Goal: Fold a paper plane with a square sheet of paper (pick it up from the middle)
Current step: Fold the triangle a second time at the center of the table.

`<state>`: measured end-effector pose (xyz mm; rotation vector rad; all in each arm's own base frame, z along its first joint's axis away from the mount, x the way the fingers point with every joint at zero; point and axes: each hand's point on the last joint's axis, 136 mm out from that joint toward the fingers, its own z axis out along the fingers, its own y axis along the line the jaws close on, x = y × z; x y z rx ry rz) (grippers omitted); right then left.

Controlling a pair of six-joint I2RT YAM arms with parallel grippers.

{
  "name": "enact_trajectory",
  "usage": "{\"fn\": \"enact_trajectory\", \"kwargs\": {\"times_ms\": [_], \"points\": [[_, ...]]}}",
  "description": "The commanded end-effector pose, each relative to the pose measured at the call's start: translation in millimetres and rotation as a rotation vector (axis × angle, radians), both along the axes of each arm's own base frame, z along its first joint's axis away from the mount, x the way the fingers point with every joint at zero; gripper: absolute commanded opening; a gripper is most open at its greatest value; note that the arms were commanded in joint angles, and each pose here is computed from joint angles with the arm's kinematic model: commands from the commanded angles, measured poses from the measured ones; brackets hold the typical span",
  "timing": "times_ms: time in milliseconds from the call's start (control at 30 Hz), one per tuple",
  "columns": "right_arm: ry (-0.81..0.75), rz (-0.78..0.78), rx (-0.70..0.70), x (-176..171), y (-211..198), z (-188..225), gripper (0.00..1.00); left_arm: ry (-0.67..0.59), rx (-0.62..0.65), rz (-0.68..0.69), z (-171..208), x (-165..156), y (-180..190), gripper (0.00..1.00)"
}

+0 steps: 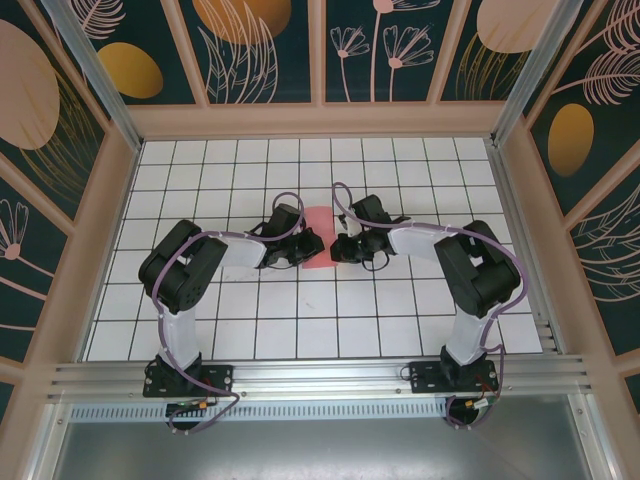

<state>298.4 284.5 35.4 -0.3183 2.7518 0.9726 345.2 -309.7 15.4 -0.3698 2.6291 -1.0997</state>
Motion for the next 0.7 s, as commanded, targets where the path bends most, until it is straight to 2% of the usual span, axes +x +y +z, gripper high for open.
{"fn": "enact_trajectory", "kwargs": {"times_ms": [0,267,367,533,667], "points": [[0.051,0.028,-0.02,-15.9,-6.2,-10.8,0.12,0.072,0.133,0.059,-35.7,-11.6,30.9,0.12],[0.091,-0.001,-0.123,-17.2,-20.9,-35.6,0.12,0.073,0.136,0.059,-36.4,-12.1,31.6,0.12],[0.061,-0.002,-0.112,-10.9,-18.1,-23.9,0.12,0.074,0.137,0.06,-36.5,-12.1,31.7,0.12],[-0.028,0.007,-0.017,1.5,-3.9,17.2,0.12,0.071,0.134,0.061,-35.6,-11.5,31.3,0.12],[-0.024,0.012,-0.006,4.8,0.3,15.1,0.12,0.072,0.135,0.059,-36.0,-11.7,31.3,0.12]]}}
